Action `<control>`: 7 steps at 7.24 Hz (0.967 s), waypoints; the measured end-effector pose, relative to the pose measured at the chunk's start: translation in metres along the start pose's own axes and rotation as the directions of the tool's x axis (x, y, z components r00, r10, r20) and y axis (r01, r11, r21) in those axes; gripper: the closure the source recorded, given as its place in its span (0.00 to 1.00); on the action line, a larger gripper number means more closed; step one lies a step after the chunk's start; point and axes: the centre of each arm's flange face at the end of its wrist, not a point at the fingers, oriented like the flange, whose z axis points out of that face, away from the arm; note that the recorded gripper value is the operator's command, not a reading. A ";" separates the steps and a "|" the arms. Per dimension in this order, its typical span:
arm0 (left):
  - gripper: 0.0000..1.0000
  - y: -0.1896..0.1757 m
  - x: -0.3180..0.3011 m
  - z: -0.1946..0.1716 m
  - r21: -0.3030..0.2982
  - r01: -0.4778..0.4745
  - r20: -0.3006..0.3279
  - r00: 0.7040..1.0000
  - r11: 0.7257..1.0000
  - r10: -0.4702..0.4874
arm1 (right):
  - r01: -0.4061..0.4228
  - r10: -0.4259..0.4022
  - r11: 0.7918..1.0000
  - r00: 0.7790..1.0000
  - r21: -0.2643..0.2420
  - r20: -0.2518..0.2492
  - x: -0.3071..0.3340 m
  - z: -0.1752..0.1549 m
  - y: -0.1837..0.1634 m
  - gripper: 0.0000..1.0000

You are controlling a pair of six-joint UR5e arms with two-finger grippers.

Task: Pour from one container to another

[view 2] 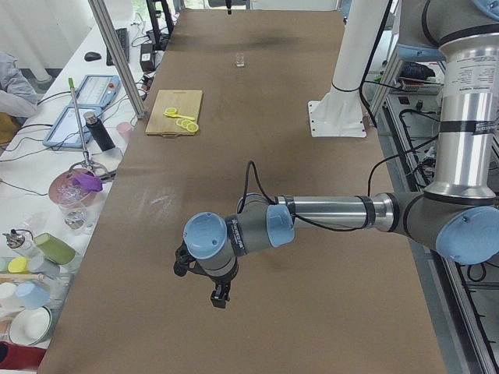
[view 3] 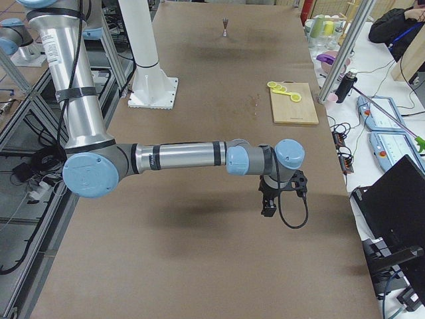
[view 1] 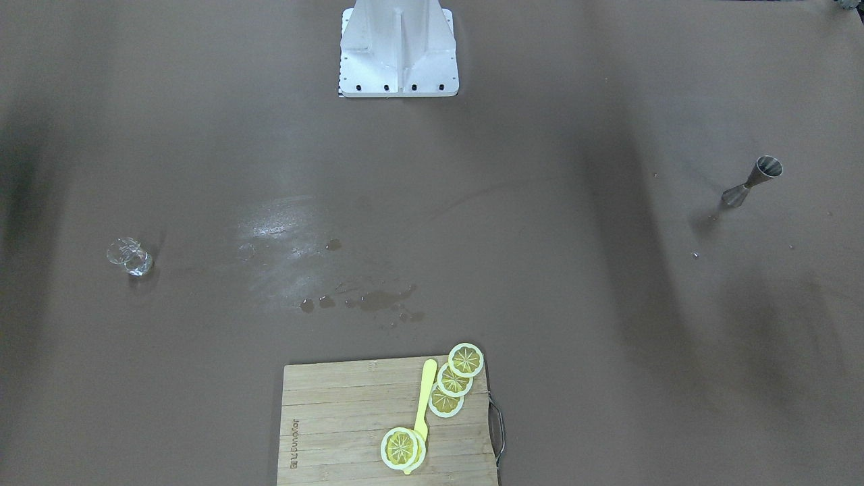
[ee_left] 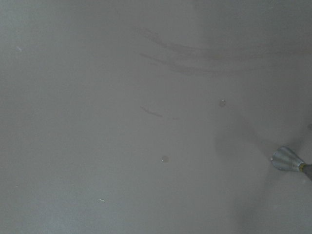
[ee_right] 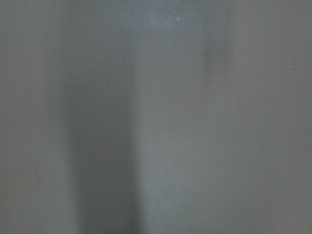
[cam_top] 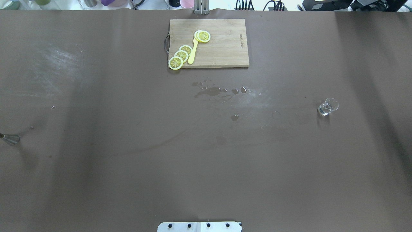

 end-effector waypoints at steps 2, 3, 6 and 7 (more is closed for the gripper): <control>0.01 0.012 -0.009 -0.005 0.013 0.022 0.001 1.000 1.000 -0.022 | -0.027 0.027 1.000 1.000 0.001 -0.011 0.015 0.000 0.014 0.00; 0.01 0.014 -0.010 -0.006 0.017 0.025 0.001 1.000 1.000 -0.025 | -0.036 0.037 0.999 0.999 0.011 -0.024 0.020 -0.005 0.018 0.00; 0.01 0.019 -0.012 -0.009 0.026 0.026 0.003 1.000 0.999 -0.026 | -0.078 0.079 0.997 0.997 0.029 -0.025 0.038 -0.014 0.089 0.00; 0.01 0.024 -0.014 -0.010 0.030 0.034 0.002 0.999 0.999 -0.034 | -0.085 0.085 0.996 0.996 0.032 -0.024 0.040 -0.015 0.107 0.00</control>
